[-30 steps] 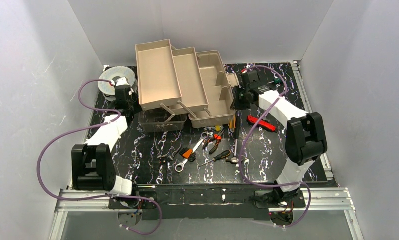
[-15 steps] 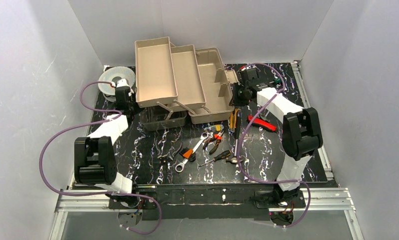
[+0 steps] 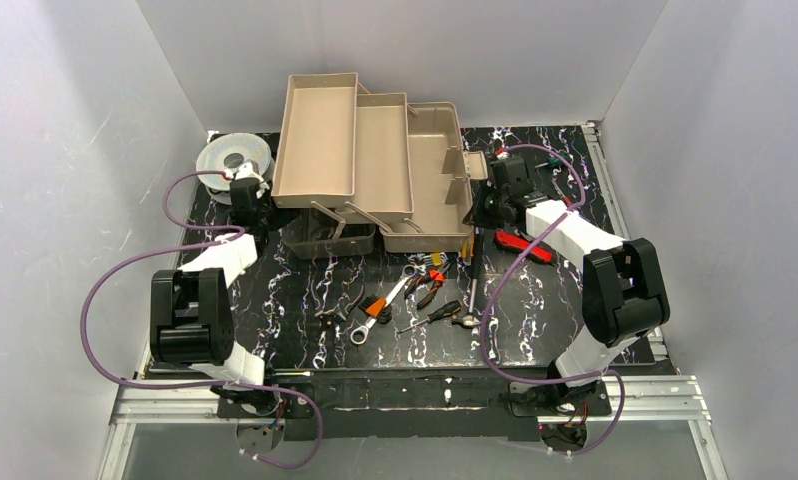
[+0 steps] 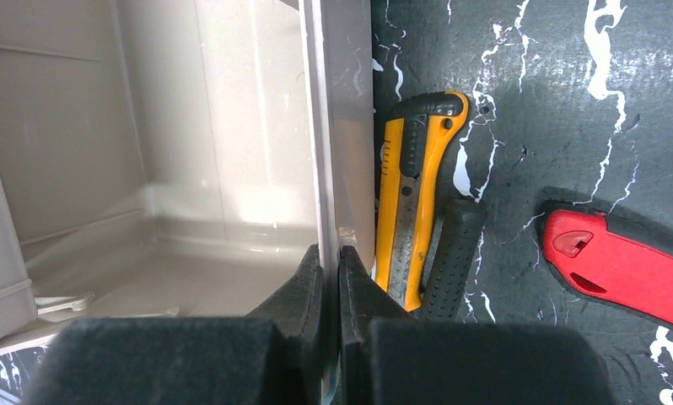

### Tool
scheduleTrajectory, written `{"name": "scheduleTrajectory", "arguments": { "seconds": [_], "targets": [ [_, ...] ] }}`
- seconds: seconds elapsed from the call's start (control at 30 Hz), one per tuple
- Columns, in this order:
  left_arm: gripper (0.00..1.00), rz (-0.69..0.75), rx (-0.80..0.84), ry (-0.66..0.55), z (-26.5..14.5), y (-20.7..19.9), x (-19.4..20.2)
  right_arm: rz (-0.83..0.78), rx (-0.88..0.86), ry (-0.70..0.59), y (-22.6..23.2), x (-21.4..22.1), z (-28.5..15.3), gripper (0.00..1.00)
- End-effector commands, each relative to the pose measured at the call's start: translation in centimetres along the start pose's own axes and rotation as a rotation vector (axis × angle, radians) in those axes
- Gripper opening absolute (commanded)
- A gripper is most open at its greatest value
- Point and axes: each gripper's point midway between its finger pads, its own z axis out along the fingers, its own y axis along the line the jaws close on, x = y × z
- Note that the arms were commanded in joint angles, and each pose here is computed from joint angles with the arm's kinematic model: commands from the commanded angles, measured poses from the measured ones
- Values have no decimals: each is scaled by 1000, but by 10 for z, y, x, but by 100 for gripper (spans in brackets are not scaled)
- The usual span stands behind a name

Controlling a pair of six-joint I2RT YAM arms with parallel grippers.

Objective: Pack the tool kit

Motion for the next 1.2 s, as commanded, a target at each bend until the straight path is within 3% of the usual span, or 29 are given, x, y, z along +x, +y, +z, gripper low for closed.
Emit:
{"name": "scheduleTrajectory", "arguments": {
  "seconds": [0.0,0.2,0.3,0.57,0.7,0.8,0.9,1.0,1.17],
  "targets": [
    [41,-120,92,90,-21,-12,21,64,-153,110,42,28,-7,1],
    [46,-255,33,22,-38,12,1,71,-168,94,52,18,-11,1],
    [53,-350,-19,-12,-46,27,-9,77,-166,77,56,9,-14,1],
    [70,-417,-68,-193,-90,34,-41,93,-197,57,69,2,-22,2],
    [81,-409,-140,-284,-128,39,-56,76,-217,46,74,2,-29,23],
    [87,-353,-137,-304,-153,30,-63,46,-203,9,72,-5,-38,31],
    [91,-304,-74,-249,-164,14,-56,-11,-180,-24,69,-12,-50,36],
    [97,-273,-11,-175,-169,1,-41,-55,-140,-67,61,-18,-62,51],
    [98,-144,10,-149,-192,-9,-33,-105,-82,-145,45,-24,-84,62]
  ]
}}
